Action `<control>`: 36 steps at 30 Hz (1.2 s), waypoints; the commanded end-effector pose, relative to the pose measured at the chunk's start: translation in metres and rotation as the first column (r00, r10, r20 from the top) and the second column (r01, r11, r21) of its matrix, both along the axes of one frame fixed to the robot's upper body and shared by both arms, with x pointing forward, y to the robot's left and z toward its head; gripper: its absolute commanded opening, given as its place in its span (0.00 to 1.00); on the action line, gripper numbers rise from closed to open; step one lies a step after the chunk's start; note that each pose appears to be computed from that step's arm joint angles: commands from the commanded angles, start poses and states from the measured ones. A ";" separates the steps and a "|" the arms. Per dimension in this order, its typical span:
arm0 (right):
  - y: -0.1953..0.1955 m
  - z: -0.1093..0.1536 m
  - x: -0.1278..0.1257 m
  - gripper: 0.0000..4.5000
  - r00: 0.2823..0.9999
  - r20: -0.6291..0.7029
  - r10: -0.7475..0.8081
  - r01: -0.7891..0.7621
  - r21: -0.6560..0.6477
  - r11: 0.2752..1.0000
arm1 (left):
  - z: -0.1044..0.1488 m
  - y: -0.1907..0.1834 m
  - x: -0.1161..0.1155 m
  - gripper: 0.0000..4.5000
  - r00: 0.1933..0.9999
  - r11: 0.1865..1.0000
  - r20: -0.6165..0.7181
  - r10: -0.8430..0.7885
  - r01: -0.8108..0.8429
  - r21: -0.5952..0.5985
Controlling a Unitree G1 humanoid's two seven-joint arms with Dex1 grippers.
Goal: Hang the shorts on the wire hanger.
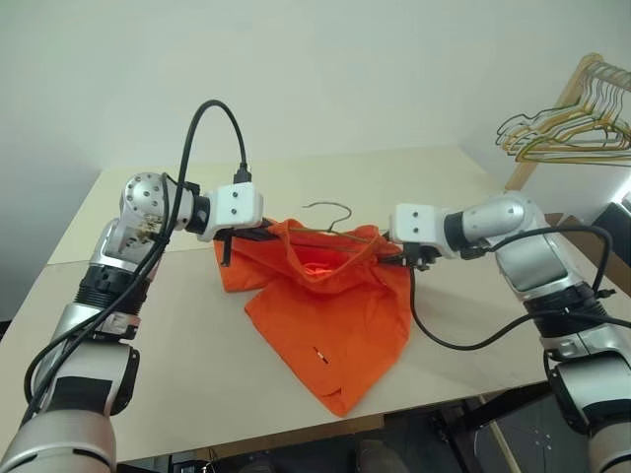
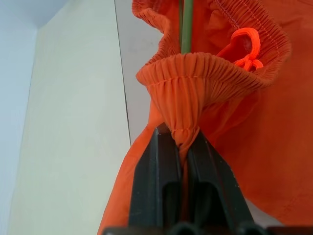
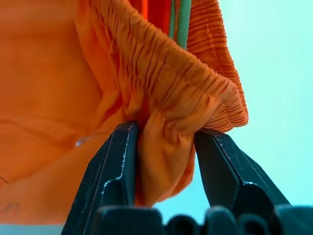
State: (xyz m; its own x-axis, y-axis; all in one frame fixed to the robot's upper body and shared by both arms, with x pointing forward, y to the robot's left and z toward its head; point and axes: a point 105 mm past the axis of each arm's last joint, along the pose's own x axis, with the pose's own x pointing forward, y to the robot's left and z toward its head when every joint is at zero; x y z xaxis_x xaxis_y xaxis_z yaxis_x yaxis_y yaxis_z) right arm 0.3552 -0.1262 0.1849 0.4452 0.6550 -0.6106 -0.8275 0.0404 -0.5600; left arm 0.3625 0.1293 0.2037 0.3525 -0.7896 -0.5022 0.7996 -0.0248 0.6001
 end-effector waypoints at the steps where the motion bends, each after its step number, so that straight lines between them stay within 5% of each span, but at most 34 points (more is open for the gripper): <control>1: 0.000 0.032 -0.003 0.49 0.999 0.035 -0.025 0.022 0.082 0.996 | 0.026 -0.007 -0.003 0.00 0.996 0.998 0.080 -0.031 0.035 -0.054; 12: -0.006 0.059 -0.024 0.49 0.999 -0.046 -0.021 0.027 0.134 0.991 | 0.060 -0.015 -0.002 0.00 0.989 0.975 0.138 -0.044 0.073 -0.210; 20: -0.007 0.062 -0.023 0.49 0.994 -0.099 -0.041 0.057 0.167 0.984 | 0.047 -0.012 -0.003 0.00 0.990 0.985 0.134 -0.054 0.075 -0.154; 28: -0.013 0.055 -0.018 0.00 0.991 -0.114 -0.064 0.078 0.132 0.988 | 0.042 -0.009 -0.006 0.00 0.990 0.984 0.121 -0.067 0.086 -0.157; 33: -0.013 0.052 -0.017 0.00 0.992 -0.107 -0.065 0.079 0.130 0.988 | 0.042 -0.004 -0.004 0.00 0.994 0.980 0.102 -0.044 0.062 -0.188; 36: -0.013 0.053 -0.017 0.00 0.992 -0.107 -0.067 0.083 0.147 0.986 | 0.038 0.006 0.000 0.18 0.996 0.976 0.086 -0.016 0.034 -0.214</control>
